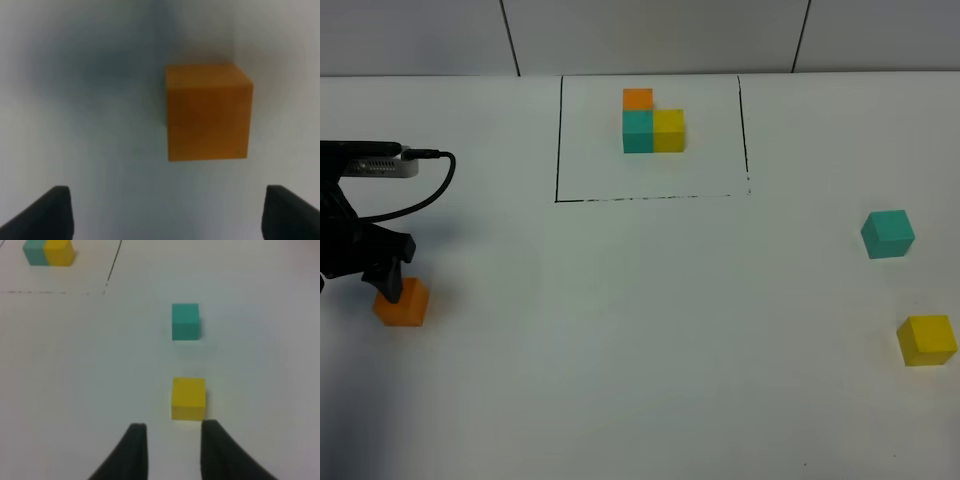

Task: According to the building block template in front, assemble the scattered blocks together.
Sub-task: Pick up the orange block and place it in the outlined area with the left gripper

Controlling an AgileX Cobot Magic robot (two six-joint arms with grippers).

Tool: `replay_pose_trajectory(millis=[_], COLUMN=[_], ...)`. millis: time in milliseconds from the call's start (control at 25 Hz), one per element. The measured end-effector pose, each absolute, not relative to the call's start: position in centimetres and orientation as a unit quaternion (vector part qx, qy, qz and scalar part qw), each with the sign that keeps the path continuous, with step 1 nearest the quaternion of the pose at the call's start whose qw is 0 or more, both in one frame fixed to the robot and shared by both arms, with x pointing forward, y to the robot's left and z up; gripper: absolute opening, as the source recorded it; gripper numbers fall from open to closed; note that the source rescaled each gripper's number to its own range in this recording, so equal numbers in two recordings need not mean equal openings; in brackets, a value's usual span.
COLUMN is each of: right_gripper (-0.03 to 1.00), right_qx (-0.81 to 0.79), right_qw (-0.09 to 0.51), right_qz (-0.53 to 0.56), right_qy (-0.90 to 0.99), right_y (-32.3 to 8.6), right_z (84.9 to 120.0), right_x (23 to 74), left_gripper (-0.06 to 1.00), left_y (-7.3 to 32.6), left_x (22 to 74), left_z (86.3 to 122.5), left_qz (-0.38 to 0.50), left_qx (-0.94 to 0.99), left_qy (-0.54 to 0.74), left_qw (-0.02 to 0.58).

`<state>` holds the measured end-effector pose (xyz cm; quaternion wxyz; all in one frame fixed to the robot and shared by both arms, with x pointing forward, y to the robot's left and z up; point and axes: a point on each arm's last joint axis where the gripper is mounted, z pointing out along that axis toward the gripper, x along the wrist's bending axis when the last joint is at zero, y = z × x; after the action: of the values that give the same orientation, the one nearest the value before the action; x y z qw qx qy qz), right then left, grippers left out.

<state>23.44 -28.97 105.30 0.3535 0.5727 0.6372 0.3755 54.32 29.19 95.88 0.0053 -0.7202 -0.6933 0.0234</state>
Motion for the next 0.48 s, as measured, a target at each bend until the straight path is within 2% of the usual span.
replay_pose_trajectory(millis=[280,480], right_gripper=[0.00,0.00], right_qx=[0.573,0.573], right_qw=[0.354,0.354], right_qz=[0.376,0.376], right_qy=[0.637,0.637], right_y=[-29.0,-29.0], right_z=[105.3,105.3], right_x=[23.4,23.4], left_gripper=[0.89,0.89], left_y=[28.8,27.9], left_x=[55.3,55.5], left_z=[94.5,93.4], left_qz=[0.022,0.030], left_qx=[-0.709,-0.716], left_qy=[-0.705,-0.697], left_qw=[-0.021,-0.014])
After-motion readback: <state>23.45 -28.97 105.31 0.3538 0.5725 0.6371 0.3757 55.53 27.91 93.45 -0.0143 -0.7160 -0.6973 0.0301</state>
